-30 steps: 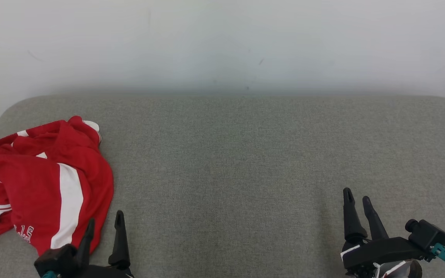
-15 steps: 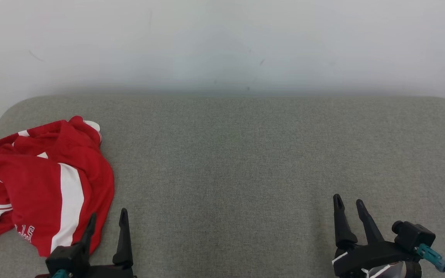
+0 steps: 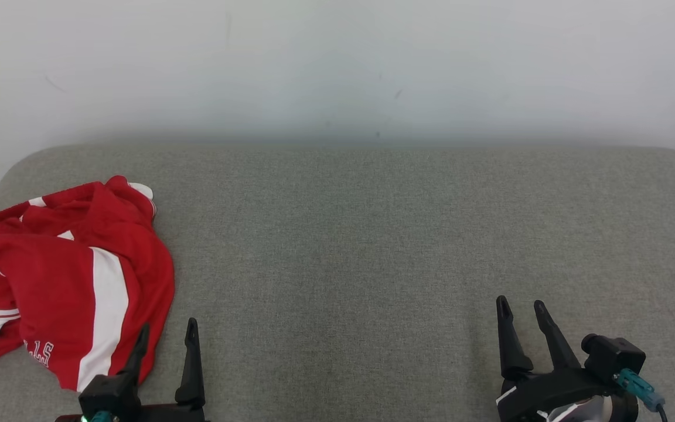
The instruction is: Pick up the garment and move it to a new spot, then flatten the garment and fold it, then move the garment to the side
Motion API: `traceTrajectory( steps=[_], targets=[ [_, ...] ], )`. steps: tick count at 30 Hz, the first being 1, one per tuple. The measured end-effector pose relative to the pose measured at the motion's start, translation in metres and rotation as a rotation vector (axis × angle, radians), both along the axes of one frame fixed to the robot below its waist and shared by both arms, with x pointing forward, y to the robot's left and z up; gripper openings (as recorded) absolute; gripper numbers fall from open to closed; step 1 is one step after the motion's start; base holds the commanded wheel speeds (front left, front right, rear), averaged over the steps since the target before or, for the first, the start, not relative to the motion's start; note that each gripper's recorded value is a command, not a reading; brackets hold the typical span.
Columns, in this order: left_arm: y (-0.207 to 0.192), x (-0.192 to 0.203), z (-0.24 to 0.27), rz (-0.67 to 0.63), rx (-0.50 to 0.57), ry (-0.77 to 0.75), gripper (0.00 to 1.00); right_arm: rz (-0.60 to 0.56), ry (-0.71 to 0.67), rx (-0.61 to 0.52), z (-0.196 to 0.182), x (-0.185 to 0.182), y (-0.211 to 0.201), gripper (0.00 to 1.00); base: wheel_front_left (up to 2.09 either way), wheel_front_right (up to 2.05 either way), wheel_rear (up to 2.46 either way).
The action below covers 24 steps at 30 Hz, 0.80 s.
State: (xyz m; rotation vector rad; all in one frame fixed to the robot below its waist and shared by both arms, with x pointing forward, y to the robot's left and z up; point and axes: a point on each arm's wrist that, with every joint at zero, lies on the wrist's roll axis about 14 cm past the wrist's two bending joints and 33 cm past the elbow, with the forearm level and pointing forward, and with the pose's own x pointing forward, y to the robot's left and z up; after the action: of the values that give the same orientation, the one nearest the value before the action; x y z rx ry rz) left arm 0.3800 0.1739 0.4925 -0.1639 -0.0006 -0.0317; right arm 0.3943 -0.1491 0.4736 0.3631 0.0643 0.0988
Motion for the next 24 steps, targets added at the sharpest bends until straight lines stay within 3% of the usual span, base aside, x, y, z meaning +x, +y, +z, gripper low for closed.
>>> traceTrajectory(
  steps=[7,24],
  targets=[
    [0.001,-0.002,0.003,0.001,-0.002,-0.017,1.0,0.019,-0.014,-0.043,0.001,-0.001,0.004,1.0,0.0,0.0,0.0],
    [-0.002,-0.004,0.002,-0.02,0.114,-0.037,1.0,0.067,-0.052,-0.141,0.005,0.0,0.015,1.0,0.0,0.0,0.0]
  ],
)
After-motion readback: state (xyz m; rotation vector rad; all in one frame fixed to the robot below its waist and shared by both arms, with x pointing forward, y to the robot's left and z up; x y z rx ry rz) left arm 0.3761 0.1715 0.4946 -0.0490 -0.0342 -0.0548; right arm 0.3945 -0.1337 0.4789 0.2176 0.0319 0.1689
